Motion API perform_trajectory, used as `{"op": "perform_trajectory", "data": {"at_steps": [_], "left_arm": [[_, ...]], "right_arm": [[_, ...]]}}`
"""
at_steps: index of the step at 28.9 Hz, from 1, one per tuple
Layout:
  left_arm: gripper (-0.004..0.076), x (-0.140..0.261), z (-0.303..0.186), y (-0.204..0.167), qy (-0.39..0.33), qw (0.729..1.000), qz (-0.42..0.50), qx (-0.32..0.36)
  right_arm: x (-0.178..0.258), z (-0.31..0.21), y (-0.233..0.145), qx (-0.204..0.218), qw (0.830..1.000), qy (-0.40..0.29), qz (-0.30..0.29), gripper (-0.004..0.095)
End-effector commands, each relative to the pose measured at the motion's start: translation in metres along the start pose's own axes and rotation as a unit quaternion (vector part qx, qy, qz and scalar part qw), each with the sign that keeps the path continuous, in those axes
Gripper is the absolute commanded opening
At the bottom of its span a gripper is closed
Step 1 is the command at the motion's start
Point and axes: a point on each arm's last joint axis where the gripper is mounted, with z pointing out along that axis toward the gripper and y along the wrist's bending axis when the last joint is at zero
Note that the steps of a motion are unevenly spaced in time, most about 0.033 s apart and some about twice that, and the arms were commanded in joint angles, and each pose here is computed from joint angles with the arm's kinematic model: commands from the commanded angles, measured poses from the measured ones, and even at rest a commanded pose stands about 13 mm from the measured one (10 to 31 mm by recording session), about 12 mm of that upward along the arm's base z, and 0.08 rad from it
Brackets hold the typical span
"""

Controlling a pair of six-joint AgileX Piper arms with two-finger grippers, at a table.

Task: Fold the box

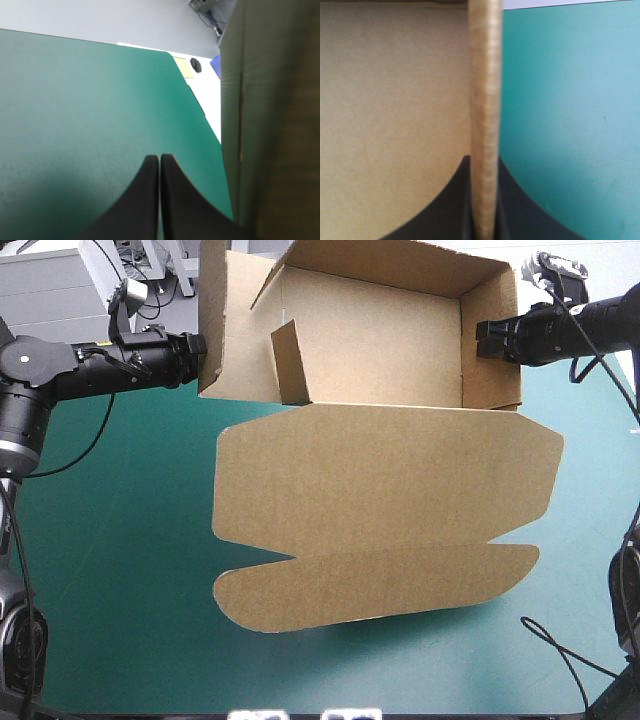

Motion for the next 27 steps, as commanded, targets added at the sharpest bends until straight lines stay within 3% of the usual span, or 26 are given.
{"op": "perform_trajectory", "data": {"at_steps": [1,9,19,27], "left_arm": [[-0.0008,-0.004,-0.024,-0.042,-0.040,0.998,0.031,0.048],[-0.0008,0.008,-0.046,-0.072,-0.028,0.995,0.069,0.061],[-0.0008,0.016,-0.054,-0.079,-0.002,0.995,0.087,0.053],[-0.0006,0.018,-0.053,-0.067,0.014,0.994,0.107,-0.012]], "right_arm": [[-0.004,-0.024,0.023,-0.028,0.999,-0.035,-0.010,-0.0014],[-0.004,-0.004,0.053,-0.036,0.998,-0.044,-0.038,-0.0014],[0.001,0.021,0.089,-0.023,0.996,-0.052,-0.075,-0.0014],[0.007,0.050,0.106,-0.035,0.996,-0.037,-0.078,-0.0014]]}}
